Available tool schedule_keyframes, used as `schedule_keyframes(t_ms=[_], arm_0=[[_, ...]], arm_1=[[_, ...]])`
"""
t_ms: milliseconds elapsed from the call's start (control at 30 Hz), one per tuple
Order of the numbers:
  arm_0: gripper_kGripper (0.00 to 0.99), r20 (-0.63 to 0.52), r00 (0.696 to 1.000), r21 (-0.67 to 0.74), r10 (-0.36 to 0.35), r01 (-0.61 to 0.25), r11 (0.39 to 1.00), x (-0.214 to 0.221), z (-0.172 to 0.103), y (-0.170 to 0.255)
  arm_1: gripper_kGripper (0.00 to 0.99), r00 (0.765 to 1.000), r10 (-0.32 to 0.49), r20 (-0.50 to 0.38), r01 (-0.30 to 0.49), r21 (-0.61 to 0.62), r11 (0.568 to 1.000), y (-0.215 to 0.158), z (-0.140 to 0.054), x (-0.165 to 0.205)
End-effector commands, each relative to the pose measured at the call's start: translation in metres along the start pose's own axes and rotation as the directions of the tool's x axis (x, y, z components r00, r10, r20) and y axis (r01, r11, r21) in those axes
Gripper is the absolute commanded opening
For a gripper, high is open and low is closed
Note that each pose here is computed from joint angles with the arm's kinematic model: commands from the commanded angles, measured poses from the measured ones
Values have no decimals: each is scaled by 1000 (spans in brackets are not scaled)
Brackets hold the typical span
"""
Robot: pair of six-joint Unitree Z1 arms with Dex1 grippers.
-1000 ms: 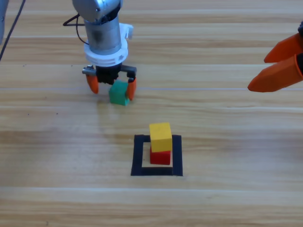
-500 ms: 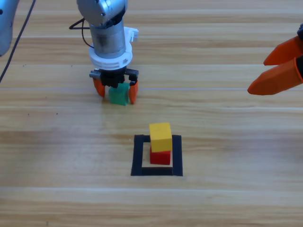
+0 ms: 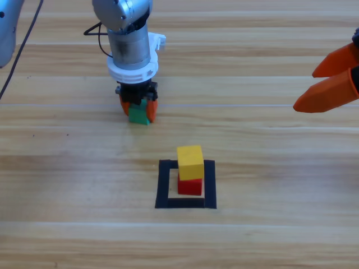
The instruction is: Stack the blocks in the rectangular block: red at the bottom, yellow in the middle, green on top
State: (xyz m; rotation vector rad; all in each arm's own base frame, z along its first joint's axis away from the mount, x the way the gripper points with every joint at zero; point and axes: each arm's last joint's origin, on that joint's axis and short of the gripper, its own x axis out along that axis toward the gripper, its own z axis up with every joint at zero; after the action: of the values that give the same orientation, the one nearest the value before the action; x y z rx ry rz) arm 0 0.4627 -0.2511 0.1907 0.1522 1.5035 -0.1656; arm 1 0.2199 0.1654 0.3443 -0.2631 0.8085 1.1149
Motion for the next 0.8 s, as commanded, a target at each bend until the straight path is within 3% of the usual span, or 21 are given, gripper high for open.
schedule_keyframes(t_ms=[33,200,467,800], arm_0=[[0,16,1000,-31,-17,17,999,-39,-20,-17],[0,62,996,-117,-69,76,990,-113,-57,-10],[0,99,989,-172,-107,123,977,-185,-144,-25],[0,44,995,-175,-92,98,980,-173,-166,-58]], arm_1=[[990,1000,25,-17,-26,-18,1000,4,-4,9],[990,1000,25,-18,-25,-17,1000,4,-5,10],[990,1000,25,-18,-25,-17,1000,4,-5,9],[990,999,25,-20,-26,-15,1000,5,-7,9]])
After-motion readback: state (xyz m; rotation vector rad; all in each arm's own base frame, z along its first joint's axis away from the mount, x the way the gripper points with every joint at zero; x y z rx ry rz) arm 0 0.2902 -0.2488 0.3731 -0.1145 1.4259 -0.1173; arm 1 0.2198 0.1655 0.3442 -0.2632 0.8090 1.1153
